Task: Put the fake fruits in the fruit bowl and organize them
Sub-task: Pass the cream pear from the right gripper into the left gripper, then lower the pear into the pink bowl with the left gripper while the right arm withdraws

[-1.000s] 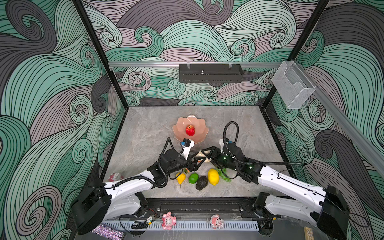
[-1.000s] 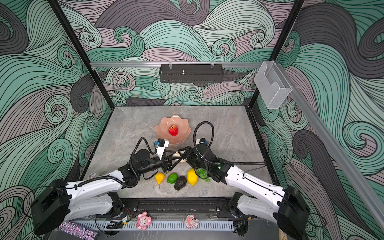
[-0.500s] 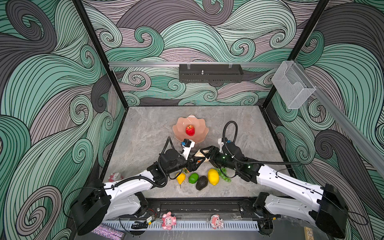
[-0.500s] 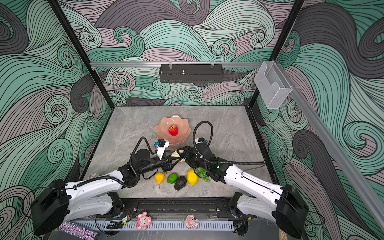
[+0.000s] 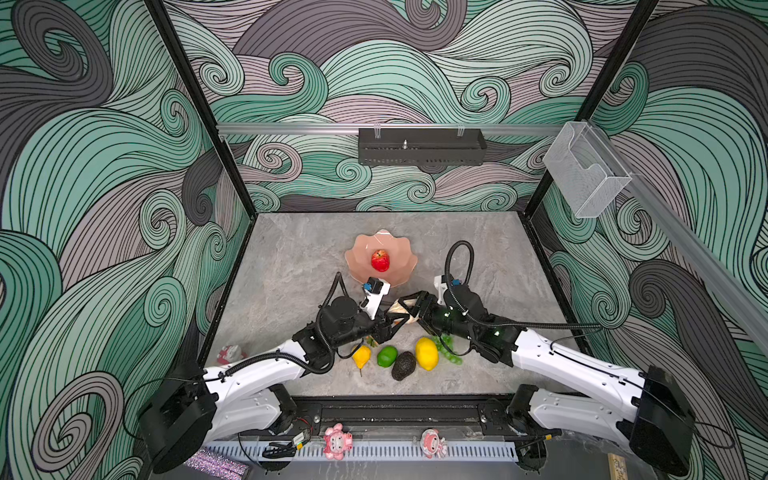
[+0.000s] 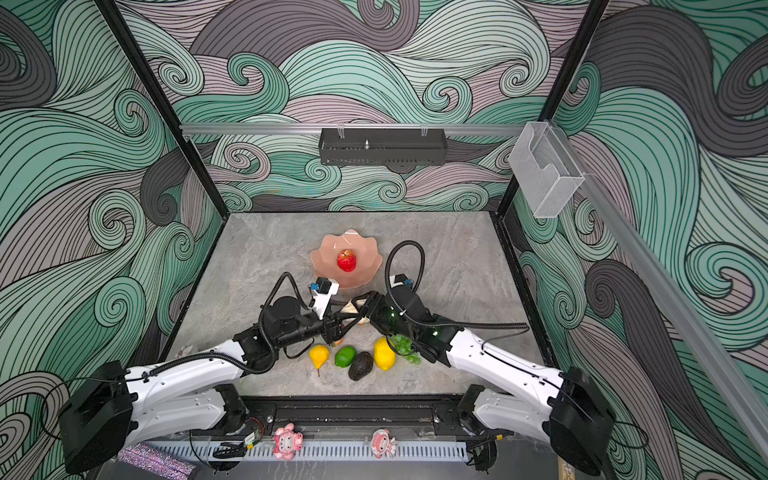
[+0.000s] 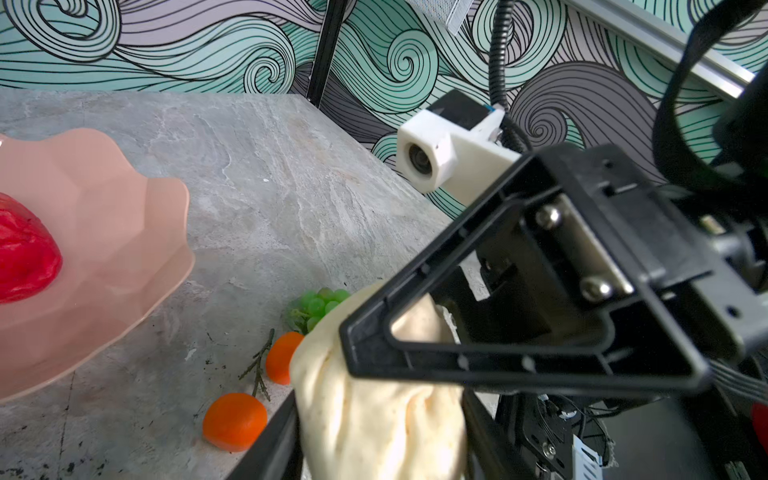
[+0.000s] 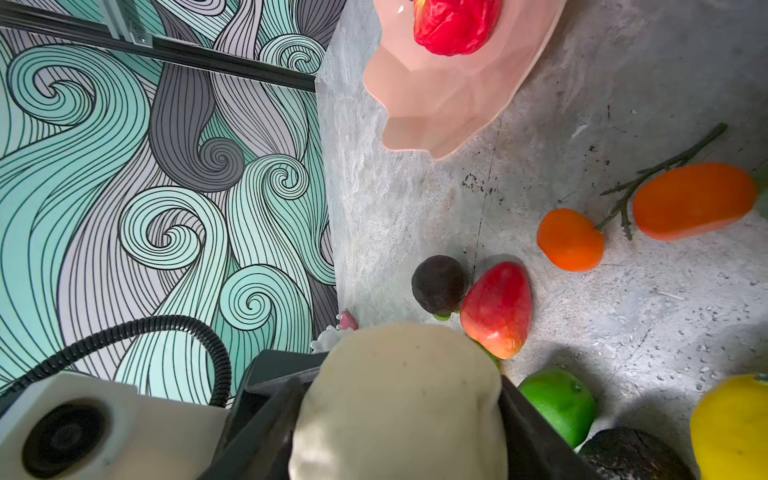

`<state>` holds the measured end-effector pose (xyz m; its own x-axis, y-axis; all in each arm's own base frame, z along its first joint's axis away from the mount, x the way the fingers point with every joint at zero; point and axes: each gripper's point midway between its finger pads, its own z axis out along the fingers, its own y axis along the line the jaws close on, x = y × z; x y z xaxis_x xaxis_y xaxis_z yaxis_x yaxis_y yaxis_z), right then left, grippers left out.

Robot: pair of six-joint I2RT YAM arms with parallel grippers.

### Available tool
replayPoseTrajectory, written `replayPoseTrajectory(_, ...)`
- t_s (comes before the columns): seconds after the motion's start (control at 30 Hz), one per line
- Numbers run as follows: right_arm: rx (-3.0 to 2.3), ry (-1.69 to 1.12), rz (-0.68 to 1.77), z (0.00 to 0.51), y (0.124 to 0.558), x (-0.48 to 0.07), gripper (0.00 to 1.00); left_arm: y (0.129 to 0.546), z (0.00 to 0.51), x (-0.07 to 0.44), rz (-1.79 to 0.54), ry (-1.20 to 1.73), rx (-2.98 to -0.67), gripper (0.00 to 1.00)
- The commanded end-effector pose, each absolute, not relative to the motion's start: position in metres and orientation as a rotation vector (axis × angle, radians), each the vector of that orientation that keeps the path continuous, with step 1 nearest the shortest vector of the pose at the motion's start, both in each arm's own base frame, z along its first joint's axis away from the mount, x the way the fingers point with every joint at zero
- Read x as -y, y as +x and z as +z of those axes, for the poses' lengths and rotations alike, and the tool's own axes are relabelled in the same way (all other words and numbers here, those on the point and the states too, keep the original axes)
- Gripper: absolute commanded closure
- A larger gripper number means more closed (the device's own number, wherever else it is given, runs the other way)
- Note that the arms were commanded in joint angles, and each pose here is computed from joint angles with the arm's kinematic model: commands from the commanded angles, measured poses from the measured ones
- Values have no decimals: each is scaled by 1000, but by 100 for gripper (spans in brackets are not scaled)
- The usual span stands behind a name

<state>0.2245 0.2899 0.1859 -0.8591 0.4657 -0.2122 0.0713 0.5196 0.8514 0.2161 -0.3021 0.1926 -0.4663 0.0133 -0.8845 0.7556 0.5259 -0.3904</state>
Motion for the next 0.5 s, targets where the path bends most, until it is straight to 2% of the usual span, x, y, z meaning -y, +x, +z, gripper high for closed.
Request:
replayPoseTrajectory(0.0,-2335,412,1238,187,226,-283,18,218,211,306,-1000,660,-1827,57)
replayPoseTrajectory(0.13,-2334,406,1069,183,232,-253,6,228,201,295,-878,635,-1926,57)
replayPoseTrajectory(0.47,-2273,301,649,183,222,-158,2,283,201,245,-450,455,-2176,57)
